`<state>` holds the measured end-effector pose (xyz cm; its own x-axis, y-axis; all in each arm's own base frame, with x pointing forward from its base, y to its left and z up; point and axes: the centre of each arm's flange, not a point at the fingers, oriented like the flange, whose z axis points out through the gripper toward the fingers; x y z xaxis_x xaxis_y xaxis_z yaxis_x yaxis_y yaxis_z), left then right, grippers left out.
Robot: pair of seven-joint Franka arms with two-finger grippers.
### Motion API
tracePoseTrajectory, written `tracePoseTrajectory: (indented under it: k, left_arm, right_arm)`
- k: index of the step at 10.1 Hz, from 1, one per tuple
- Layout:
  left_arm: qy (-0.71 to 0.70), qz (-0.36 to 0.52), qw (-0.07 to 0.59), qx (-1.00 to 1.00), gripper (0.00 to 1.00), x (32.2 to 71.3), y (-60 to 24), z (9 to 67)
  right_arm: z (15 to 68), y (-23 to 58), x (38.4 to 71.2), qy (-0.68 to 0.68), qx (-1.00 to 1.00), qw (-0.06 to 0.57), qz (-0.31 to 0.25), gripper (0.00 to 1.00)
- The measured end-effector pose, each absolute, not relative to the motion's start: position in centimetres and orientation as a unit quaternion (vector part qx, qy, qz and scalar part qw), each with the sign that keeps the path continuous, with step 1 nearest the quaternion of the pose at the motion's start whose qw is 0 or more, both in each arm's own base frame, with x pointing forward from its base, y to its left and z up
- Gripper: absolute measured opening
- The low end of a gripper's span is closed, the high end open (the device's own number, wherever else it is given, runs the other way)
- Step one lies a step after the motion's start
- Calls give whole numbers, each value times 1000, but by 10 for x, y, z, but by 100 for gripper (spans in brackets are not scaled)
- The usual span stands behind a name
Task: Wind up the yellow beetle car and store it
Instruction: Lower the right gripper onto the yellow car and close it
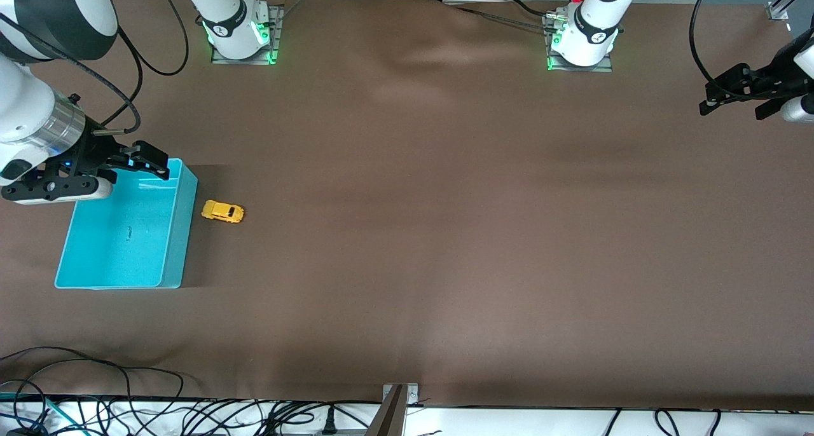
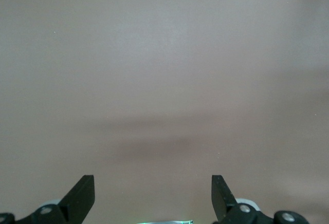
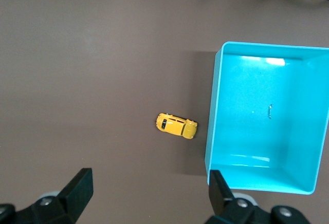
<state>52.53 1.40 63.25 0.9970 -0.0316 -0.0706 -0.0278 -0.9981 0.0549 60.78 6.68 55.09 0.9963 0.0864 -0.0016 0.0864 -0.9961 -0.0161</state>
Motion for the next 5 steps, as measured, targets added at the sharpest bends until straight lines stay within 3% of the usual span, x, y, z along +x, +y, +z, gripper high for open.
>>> tracePoseTrajectory:
  k: [3, 5]
  left_arm:
    - [18, -34, 29, 999, 100, 524, 49, 633]
    - [10, -40, 29, 999, 100, 528, 39, 627]
  right_arm:
    - [538, 67, 608, -100, -995, 9, 3, 100]
    - [499, 66, 610, -182, -983, 10, -8, 100]
